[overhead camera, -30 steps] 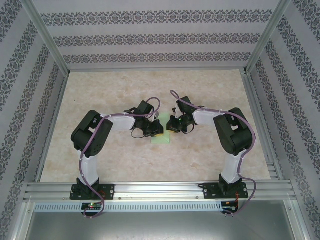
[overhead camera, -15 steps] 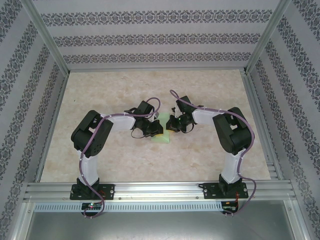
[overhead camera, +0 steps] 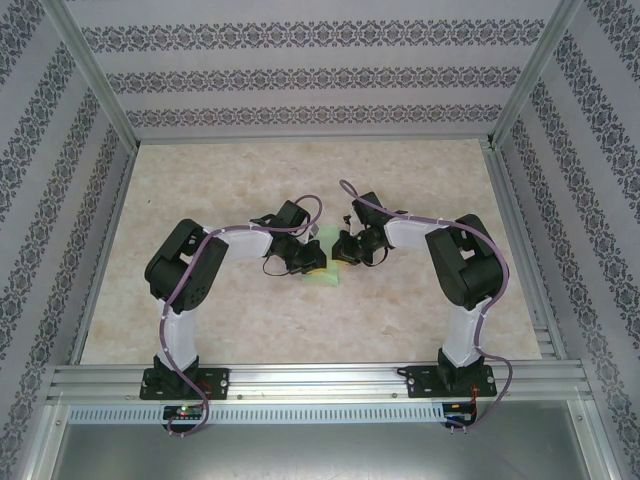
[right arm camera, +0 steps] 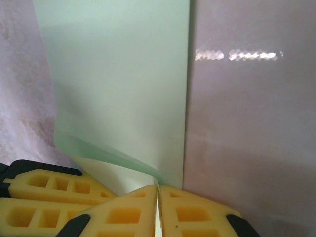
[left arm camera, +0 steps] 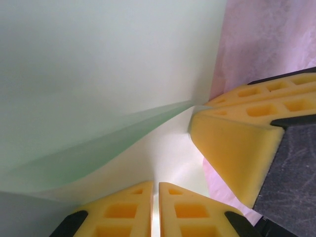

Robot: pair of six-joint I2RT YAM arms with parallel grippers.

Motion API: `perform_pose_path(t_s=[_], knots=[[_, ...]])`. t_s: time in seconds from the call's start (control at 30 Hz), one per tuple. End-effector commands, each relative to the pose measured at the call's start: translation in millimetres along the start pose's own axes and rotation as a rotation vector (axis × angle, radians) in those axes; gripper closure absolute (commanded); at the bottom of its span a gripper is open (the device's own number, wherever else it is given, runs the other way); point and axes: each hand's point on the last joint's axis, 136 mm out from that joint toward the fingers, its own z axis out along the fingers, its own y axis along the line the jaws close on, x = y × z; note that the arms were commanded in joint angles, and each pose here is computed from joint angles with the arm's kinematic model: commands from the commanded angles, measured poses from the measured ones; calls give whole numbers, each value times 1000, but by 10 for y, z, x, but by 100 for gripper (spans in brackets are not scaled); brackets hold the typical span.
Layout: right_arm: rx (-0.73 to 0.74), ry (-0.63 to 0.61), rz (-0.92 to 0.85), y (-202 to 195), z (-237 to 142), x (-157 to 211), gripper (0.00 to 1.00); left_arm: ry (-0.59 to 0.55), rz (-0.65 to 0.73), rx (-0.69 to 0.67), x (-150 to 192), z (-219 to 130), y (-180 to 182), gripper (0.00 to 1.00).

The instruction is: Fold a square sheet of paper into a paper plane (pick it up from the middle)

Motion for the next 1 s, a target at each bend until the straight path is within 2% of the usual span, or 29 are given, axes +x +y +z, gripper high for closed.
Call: perform_pose_path(t_s=[0.0,0.17,0.33,0.63,0.97], knots=[[28,-26,-19,27,-84,-55,86,27,3,-60,63,66,120,87],[33,-64,-20,78,-223,-97,79,32,-9,-84,86,75,172,88],[36,-87,-28,100,-314,-79,79,33,-17,-102,97,76,207,88],[26,-28,-40,146,-112,24,89,33,-26,-111,102,90,223,88],[72,9,-24,-12,41,56,91,28,-10,-98,85,57,146,88]])
